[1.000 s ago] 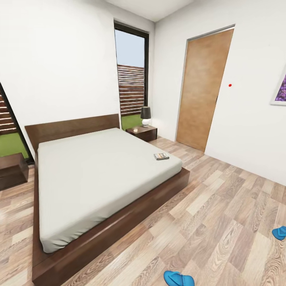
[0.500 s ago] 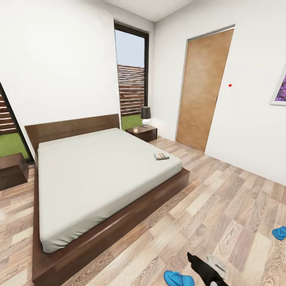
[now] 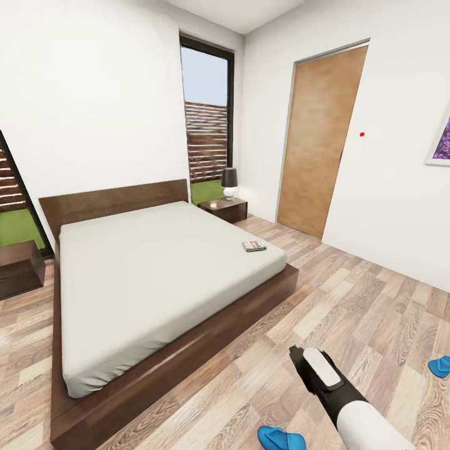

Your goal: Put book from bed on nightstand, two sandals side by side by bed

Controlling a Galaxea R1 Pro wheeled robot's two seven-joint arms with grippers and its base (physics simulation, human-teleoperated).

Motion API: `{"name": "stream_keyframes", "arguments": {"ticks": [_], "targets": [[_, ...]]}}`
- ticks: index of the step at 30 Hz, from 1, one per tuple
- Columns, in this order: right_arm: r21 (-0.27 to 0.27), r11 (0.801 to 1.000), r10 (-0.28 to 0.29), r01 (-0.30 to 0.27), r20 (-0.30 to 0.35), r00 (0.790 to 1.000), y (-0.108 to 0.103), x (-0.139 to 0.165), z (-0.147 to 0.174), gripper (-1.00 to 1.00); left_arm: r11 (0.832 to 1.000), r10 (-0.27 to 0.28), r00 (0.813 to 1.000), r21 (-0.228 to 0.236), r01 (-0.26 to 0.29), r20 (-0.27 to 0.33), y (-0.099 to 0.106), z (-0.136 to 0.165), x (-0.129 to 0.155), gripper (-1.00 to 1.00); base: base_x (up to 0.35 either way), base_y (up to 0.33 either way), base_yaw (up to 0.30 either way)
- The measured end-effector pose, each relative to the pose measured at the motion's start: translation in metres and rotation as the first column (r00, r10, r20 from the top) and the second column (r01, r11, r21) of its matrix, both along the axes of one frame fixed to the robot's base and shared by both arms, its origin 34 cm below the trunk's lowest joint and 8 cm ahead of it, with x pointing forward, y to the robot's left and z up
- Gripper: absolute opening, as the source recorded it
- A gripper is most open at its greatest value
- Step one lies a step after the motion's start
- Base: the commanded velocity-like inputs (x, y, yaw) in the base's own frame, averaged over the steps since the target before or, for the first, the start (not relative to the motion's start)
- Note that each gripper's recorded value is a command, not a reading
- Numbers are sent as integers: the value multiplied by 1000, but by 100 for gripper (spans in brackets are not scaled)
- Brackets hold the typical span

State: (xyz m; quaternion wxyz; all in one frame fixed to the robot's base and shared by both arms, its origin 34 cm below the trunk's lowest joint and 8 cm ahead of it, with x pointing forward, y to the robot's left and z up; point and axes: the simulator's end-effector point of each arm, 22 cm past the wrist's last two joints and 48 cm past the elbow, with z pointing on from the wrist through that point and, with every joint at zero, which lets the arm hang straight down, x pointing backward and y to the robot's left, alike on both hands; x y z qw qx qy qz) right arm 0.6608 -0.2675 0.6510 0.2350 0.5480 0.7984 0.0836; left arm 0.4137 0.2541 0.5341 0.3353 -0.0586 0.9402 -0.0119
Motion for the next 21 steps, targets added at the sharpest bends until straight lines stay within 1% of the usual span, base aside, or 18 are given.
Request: {"name": "stream_keyframes", "arguments": {"ticks": [2, 4, 7, 8, 9, 13, 14, 21], "targets": [[12, 1000, -13, 13, -38, 999, 0, -11, -12, 100, 1000, -10, 1000, 0, 10, 3, -3, 0, 1, 100, 0, 0, 0], [17, 1000, -25, 26, -77, 997, -1, -24, -24, 100, 1000, -31, 999, -3, 31, 5, -10, 1, 1, 100, 0, 0, 0], [21, 999, -31, 33, -101, 994, -2, -31, -31, 100, 997, -81, 997, -9, 81, 8, -27, 2, 1, 100, 0, 0, 0], [21, 999, -32, 34, -104, 994, -2, -32, -31, 100, 995, -96, 995, -11, 96, 9, -32, 2, 1, 100, 212, 0, 0], [38, 997, -57, 62, -111, 992, -5, -35, -33, 100, 992, -124, 992, -15, 124, 14, -42, 3, 1, 100, 249, 0, 0], [88, 985, -136, 147, -120, 983, -13, -39, -36, 100, 992, -129, 991, -15, 129, 26, -44, 5, 3, 100, 131, 0, 0], [93, 983, -144, 156, -121, 982, -13, -39, -36, 100, 992, -128, 991, -15, 129, 28, -44, 6, 4, 100, 33, 0, 0], [103, 980, -158, 171, -123, 980, -14, -39, -36, 100, 992, -128, 991, -14, 128, 29, -44, 6, 4, 100, 8, 0, 0]]}}
